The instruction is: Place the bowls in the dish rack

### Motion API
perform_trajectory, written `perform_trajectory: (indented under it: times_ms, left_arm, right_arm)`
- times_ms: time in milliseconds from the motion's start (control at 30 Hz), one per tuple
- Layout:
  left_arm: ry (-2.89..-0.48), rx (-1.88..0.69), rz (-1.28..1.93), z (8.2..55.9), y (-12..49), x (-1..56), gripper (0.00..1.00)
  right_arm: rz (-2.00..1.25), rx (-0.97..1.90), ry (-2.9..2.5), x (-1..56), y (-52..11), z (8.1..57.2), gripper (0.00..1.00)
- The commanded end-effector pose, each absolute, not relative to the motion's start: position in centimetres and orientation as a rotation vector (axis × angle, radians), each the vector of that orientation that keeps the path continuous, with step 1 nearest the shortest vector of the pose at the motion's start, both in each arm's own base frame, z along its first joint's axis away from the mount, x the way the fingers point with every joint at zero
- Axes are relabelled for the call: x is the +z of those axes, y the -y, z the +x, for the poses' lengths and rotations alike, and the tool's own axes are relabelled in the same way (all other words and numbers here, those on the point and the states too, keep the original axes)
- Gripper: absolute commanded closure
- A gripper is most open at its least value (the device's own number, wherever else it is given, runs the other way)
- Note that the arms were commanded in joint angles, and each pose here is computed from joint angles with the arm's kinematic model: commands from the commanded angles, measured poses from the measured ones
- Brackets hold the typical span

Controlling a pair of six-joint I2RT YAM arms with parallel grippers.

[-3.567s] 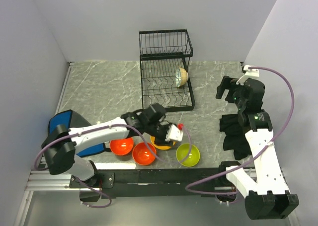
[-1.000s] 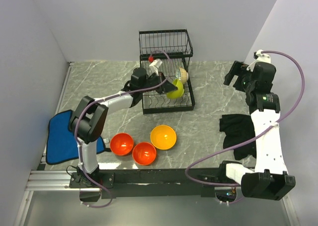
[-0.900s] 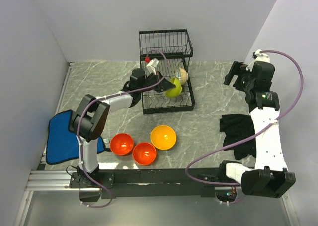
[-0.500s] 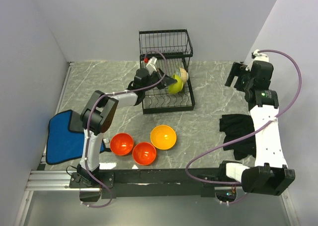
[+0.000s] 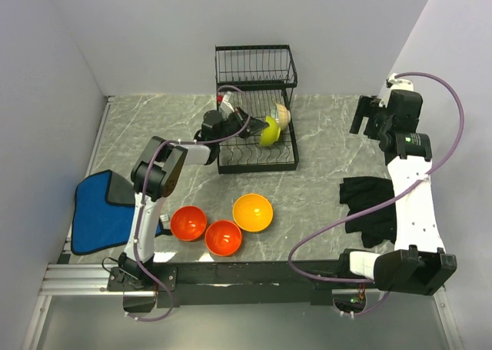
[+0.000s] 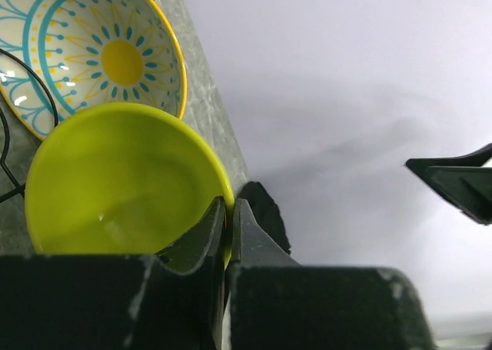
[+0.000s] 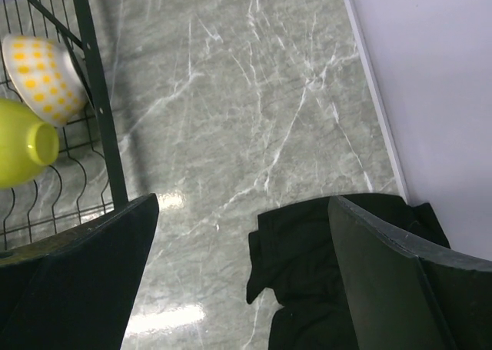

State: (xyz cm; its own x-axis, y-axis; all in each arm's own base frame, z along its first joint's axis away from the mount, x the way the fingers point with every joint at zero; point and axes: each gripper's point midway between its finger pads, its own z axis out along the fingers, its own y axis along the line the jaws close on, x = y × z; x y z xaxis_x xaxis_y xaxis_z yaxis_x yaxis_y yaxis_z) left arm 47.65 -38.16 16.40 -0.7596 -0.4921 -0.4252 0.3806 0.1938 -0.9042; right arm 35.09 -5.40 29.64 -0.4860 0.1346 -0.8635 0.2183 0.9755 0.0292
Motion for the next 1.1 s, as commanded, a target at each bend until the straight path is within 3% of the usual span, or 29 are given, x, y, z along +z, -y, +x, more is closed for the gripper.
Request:
perform_trajectory:
  times_ms: [0, 1067]
  left_arm:
    - [-1.625, -1.737, -0.095, 48.2, 36.3, 20.6, 0.99]
    - [-1.624, -1.771, -0.184, 52.4, 36.5, 15.3, 0.99]
  right_arm:
    - [0.228, -0.109, -2.067, 30.7, 5.5, 35.3, 0.01]
    - [-0.102, -0.145, -2.152, 28.8, -1.7, 39.0, 0.00]
